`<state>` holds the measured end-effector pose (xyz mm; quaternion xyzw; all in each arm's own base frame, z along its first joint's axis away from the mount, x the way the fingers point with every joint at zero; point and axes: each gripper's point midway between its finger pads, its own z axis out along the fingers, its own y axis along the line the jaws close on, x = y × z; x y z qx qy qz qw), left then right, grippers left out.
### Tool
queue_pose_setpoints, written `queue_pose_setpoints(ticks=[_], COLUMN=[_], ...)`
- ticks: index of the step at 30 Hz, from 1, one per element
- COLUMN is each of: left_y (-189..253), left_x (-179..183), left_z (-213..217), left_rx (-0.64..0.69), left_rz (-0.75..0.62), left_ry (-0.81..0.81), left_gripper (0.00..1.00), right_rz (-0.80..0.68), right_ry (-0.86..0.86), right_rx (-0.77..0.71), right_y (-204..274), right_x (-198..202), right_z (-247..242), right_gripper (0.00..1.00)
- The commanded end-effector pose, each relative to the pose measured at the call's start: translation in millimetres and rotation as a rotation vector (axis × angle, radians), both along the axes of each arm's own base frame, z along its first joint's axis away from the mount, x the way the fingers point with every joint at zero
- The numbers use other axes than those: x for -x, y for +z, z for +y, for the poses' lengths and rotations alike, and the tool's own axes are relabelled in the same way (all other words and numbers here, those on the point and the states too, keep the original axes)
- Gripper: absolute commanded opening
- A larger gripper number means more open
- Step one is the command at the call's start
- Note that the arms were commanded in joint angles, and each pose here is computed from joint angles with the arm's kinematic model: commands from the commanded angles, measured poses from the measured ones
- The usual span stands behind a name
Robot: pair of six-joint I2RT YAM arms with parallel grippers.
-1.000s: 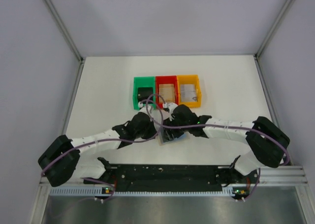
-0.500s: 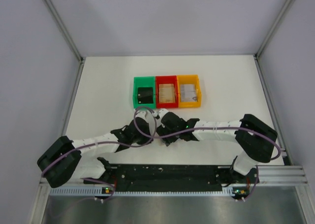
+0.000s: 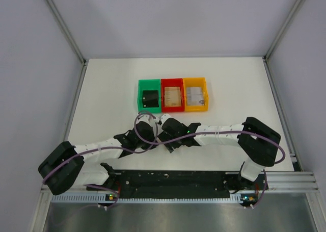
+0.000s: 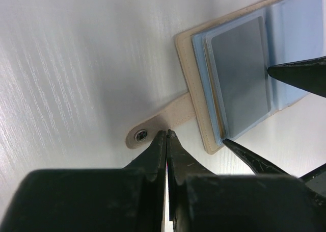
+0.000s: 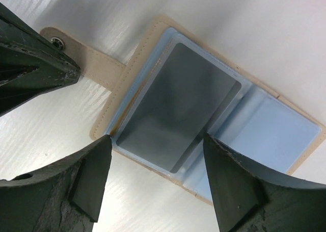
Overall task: Take the credit cards out of the card holder
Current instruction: Remove the credit card from the card holder.
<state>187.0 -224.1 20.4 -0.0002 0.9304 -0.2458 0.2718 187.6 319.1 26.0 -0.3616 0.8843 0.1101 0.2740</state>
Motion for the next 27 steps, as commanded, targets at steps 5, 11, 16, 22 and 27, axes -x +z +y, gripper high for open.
queue_pose_setpoints(ticks=[5,11,16,22,27], left_y=[4.0,3.9,2.9,8.7,35.4], left_x=[-3.4,-4.2,-4.0,-4.9,-6.2], left_z=[-1.2,-0.5,0.9,0.0,-10.6], left_rx=[0.017,0.018,0.015,0.027,0.122], left_rz=[-0.033,-0.034,-0.032,-0.044,-0.086], left_ry=[-0.009,-0.010,-0.007,-0.010,-0.020], left_gripper=[0.00,0.00,0.00,0.00,0.00], right_rz=[-0.042,-0.049,-0.074,-0.074,-0.015], right_ry=[-0.023,-0.026,-0.042,-0.076,-0.107], right_rx=[0.048,0.013,-0.031,-0.078,-0.186], right_y=[5.0,19.6,39.9,53.5,53.6], right_x=[-5.3,-5.4,-9.5,-14.8,-16.0], right_z=[0.1,3.2,1.5,-6.8,-9.9], right_gripper=[0.61,0.43,0.35,0.33,0.33])
